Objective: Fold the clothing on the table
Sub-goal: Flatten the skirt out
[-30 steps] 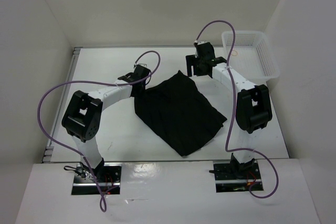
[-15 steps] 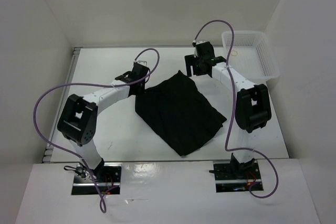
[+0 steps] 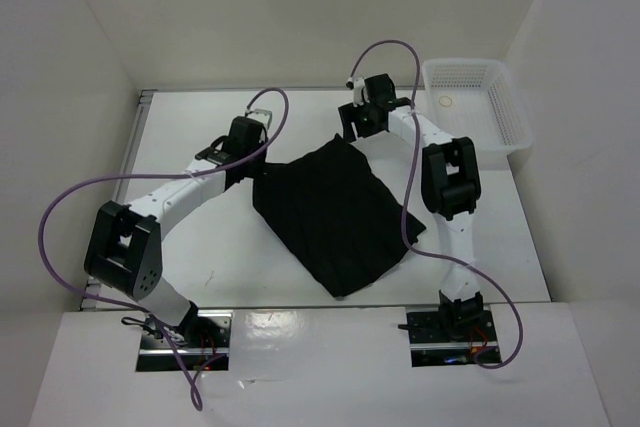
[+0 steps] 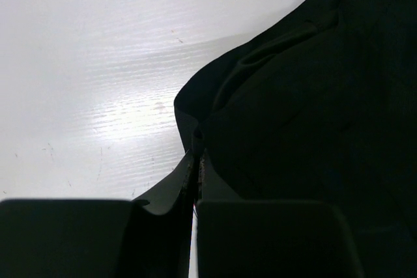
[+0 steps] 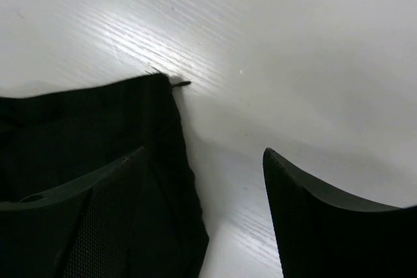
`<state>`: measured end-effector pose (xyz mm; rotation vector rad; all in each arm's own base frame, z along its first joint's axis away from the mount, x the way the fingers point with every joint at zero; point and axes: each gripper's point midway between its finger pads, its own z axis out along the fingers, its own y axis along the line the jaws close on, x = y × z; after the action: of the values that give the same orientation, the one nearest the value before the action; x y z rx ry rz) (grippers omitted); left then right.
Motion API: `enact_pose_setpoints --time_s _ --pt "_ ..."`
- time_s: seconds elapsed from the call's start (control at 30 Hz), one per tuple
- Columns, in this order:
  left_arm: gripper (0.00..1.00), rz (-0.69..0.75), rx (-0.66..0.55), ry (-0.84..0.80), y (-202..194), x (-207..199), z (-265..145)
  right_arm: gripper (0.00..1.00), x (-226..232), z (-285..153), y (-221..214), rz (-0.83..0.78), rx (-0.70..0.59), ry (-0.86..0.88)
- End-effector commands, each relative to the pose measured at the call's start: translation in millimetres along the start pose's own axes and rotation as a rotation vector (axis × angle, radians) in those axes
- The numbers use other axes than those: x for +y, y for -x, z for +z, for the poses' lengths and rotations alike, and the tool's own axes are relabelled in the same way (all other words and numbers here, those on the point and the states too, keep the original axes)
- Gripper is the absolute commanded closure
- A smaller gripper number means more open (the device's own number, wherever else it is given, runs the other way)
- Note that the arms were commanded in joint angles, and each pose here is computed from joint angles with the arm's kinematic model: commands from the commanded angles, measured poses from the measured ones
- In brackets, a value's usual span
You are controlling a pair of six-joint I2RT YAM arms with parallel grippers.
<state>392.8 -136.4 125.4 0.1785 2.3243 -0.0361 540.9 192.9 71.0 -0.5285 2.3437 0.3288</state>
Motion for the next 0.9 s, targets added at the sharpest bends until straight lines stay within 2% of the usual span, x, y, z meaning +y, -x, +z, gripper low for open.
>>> enact_pose_setpoints --time_s 0.0,0.37,0.87 --pt "1.0 0.018 -0.042 -0.031 11.3 2.9 -6.5 0.25 6.5 -0.1 15.7 -0.062 -0.032 0.076" --pt "1.0 0.031 -0.02 -0.066 3.7 -3.0 -3.3 0.28 30.5 9.9 7.2 -0.102 -0.008 0.241" --pt "1.0 0.039 -0.027 -0.087 5.4 -6.5 -3.3 0.35 32.2 28.5 2.3 -0.1 0.017 0.278"
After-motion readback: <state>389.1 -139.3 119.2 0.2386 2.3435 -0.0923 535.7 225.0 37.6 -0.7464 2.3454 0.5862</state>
